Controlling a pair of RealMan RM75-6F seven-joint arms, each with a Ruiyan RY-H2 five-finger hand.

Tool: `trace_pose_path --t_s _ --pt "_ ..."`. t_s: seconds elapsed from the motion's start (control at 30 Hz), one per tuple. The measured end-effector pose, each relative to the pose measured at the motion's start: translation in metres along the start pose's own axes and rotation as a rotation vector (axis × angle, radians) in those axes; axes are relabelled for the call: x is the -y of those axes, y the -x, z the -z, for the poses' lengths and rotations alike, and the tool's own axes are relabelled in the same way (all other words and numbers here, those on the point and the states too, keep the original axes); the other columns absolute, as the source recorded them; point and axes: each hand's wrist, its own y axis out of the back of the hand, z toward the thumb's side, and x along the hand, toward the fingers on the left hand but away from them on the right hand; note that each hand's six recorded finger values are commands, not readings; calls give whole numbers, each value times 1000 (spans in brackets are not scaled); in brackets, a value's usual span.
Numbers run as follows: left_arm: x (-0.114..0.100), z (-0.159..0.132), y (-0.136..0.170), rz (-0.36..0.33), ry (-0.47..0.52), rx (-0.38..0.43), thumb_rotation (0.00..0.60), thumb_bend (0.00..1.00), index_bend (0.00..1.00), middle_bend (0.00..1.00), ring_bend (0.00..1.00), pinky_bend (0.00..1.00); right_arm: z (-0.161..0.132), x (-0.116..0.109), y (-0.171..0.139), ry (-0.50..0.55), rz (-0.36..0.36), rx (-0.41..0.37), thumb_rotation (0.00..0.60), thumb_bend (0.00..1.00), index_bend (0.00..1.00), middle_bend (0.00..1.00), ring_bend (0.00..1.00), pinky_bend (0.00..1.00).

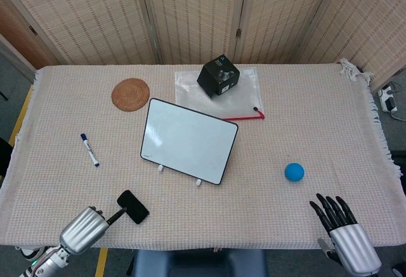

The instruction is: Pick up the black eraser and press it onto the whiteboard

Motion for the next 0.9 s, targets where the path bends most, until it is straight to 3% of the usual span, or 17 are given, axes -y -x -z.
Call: trace_pose_path --t_s 0.33,0.9 --pt "-3 5 -41 99 -32 5 600 240 218 1000 847 889 10 8 19 12 -43 41 600 335 0 0 0 0" --pt "7 0 -66 208 -159 -3 600 238 187 1000 835 889 16 15 30 16 -81 79 600 335 0 0 0 0"
